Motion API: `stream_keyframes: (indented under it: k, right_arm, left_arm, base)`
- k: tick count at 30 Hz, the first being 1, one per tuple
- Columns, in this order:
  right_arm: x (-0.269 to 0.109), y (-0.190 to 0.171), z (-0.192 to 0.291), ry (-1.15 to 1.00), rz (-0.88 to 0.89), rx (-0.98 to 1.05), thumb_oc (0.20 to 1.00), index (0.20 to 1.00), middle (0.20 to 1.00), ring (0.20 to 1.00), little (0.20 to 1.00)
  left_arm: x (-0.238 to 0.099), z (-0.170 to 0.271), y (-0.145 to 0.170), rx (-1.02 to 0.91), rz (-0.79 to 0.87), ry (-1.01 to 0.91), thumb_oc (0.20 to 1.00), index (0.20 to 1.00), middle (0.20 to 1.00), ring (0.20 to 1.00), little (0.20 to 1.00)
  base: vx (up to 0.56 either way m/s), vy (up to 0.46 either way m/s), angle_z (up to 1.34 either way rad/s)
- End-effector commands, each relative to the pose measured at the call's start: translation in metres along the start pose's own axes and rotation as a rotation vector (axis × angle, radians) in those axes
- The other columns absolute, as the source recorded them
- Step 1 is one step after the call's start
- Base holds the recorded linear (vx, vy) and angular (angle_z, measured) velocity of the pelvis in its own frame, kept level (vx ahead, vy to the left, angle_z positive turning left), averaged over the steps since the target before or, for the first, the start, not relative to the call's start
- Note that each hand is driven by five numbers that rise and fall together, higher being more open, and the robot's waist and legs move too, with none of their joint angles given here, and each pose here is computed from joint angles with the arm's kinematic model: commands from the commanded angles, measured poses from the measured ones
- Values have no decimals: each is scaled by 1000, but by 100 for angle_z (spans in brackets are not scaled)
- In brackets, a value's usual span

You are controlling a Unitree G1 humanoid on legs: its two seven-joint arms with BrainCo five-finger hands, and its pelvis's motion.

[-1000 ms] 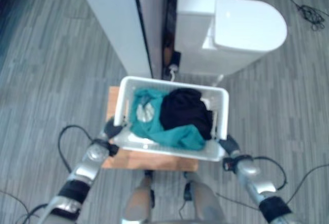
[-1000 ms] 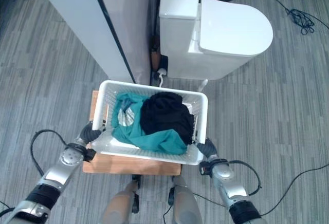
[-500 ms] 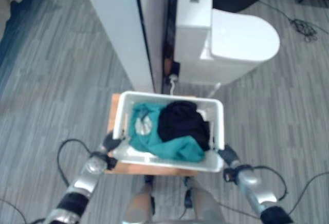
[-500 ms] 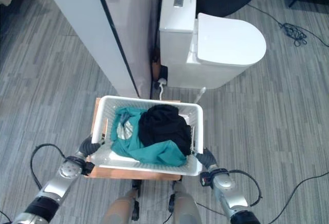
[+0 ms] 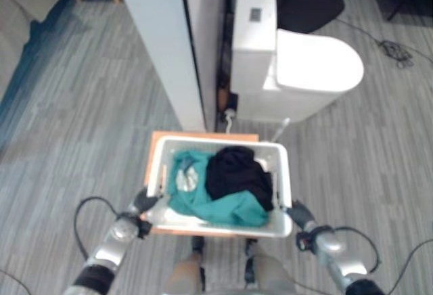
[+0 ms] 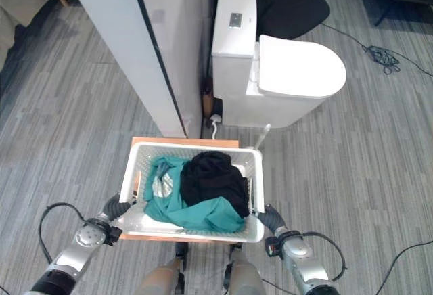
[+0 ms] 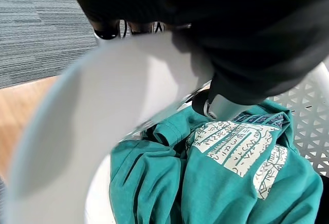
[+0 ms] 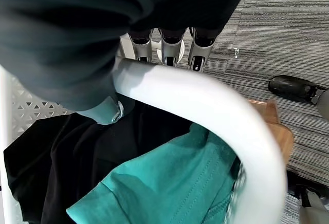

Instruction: Grab the laundry basket,head to the washer,open it,put in the laundry and shut it.

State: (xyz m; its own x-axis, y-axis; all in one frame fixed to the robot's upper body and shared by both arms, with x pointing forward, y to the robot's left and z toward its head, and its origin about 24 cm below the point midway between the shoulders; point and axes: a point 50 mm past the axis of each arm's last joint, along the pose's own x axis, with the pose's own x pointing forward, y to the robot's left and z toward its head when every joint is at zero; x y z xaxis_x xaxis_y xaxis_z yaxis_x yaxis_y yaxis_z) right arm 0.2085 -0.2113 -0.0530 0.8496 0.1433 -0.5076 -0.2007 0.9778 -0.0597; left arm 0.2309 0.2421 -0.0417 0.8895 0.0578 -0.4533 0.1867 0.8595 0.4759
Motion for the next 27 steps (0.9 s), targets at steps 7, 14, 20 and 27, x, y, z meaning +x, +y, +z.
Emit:
stream_keyframes:
  k: [7,14,20,27]
  right_arm:
    - [-9,-21,15,-131,-25,7,200,200,200,200,200]
    - [-12,-22,11,-116,-32,10,200,200,200,200,200]
    - [-14,-22,12,-124,-38,17,200,200,200,200,200]
    - [-21,-27,11,-129,-63,24,200,200,200,200,200]
  left_arm:
    - [5,4,48,-78,142,-35,200,200,200,200,200]
    - [3,3,51,-80,152,-34,200,200,200,200,200]
    - [0,0,56,-78,176,-23,200,200,200,200,200]
    - [-6,-5,62,-115,202,-25,200,200,200,200,200]
  base:
    - [0,0,0]
    - [9,-3,0]
    - [6,-11,0]
    - [1,-84,7]
